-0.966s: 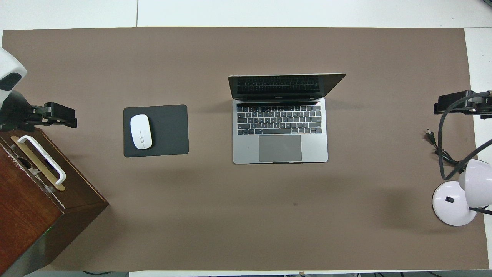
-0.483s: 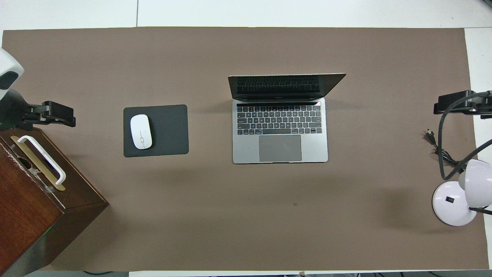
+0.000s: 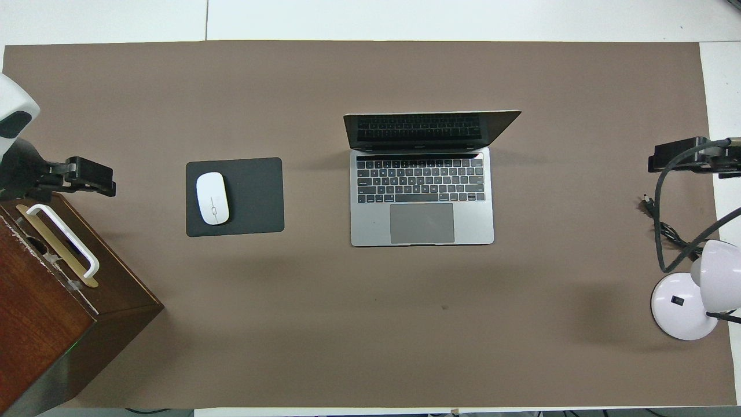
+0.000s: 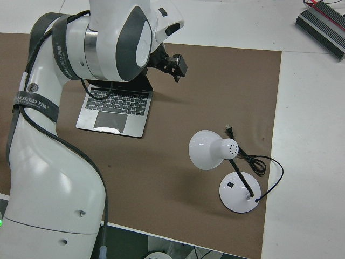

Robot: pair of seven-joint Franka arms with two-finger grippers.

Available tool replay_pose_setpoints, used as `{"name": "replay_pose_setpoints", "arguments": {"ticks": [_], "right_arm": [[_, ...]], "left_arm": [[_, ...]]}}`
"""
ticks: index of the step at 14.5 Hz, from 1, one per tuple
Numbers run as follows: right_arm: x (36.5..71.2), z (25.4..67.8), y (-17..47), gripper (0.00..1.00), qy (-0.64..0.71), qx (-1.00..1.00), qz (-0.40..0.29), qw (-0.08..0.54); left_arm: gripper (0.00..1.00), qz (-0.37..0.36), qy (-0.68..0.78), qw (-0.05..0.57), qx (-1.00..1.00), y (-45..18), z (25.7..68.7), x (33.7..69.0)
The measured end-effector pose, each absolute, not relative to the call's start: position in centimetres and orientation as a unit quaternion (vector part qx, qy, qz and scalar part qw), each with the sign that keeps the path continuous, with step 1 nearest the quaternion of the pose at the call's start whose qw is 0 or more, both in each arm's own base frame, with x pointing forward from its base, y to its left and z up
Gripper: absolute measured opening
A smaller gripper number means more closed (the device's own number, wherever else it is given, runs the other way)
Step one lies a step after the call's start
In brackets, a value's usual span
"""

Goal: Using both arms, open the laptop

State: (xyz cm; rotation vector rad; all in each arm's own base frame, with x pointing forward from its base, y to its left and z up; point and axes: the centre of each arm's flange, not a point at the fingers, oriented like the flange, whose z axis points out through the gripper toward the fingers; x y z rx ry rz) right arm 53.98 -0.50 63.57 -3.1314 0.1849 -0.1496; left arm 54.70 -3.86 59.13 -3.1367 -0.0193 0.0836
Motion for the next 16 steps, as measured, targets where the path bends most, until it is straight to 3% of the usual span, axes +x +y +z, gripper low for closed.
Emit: {"name": "replay_pose_setpoints", "arguments": {"ticks": [16], "right_arm": [[53.98, 63.45, -0.49, 1.00, 0.059, -0.997, -0.047, 0.001]], "left_arm": [[1.00, 0.023, -0.007, 0.002, -1.000, -3.78, 59.53, 54.64]]}}
